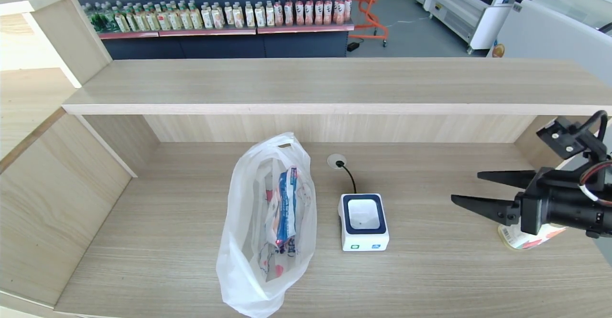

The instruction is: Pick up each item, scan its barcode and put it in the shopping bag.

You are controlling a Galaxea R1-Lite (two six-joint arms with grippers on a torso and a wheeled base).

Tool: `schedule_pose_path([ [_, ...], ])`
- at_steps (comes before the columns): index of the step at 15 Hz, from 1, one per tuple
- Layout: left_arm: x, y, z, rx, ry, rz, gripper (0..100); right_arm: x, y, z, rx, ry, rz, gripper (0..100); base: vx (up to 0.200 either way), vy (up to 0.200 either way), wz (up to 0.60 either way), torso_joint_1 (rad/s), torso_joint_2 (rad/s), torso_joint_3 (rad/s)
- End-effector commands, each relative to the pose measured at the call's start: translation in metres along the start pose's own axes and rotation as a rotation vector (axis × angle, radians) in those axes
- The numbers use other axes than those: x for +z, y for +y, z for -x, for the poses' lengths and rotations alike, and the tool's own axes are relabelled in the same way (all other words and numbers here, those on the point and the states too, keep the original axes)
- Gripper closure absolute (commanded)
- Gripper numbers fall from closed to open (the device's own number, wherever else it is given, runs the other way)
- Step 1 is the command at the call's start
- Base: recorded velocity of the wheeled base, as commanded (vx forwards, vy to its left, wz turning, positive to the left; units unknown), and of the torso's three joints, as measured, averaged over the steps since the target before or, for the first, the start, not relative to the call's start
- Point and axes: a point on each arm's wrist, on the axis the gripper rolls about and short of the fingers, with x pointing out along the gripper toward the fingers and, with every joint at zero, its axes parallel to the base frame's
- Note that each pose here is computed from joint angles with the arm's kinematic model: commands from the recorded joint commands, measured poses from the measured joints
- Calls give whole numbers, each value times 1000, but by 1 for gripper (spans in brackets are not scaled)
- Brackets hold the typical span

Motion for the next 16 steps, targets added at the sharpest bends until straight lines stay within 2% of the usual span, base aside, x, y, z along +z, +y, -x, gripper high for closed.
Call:
schedule_pose_path([
  [1,0,0,0,1,0,0,0,4,4,33,-110,-56,-35,0,0,0,0,0,0,0],
  [3,0,0,0,1,0,0,0,-1,11,40,-116,-59,-62,0,0,0,0,0,0,0],
  [6,0,0,0,1,0,-2,0,-13,15,43,-125,-33,-77,0,-200,0,0,4,-1,2],
  [12,0,0,0,1,0,0,0,-12,14,45,-209,-33,-160,0,-200,0,0,-5,2,3],
  [15,0,0,0,1,1,-3,0,-13,14,45,-226,-33,-180,0,0,0,0,0,0,0],
  [16,0,0,0,1,1,-3,0,-14,11,46,-243,-31,-187,0,0,-200,0,-7,-17,7],
])
